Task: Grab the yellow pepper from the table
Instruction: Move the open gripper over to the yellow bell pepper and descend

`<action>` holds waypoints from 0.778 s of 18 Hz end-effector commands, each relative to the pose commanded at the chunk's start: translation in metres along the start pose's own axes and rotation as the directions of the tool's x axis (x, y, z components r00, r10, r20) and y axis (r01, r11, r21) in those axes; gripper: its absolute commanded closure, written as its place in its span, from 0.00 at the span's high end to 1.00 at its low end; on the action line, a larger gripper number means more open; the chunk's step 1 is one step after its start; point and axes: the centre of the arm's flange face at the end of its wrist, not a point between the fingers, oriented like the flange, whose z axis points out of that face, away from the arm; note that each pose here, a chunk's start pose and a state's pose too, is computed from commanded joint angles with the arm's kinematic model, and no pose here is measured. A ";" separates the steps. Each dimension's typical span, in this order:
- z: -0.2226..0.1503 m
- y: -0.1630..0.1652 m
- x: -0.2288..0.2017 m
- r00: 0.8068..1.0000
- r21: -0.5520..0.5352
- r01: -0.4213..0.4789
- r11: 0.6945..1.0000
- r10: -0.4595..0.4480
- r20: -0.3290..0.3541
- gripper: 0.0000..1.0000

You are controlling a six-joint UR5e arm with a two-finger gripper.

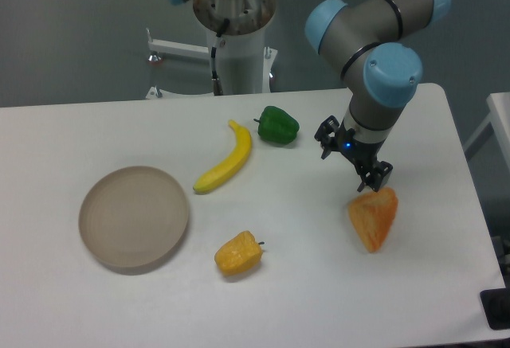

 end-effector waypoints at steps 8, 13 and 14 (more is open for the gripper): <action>0.044 -0.085 0.021 0.996 0.025 -0.048 0.999 0.046 0.074 1.00; 0.058 -0.117 0.040 0.991 0.027 -0.102 0.994 0.100 0.084 1.00; 0.060 -0.123 0.044 0.990 0.026 -0.113 0.993 0.110 0.084 1.00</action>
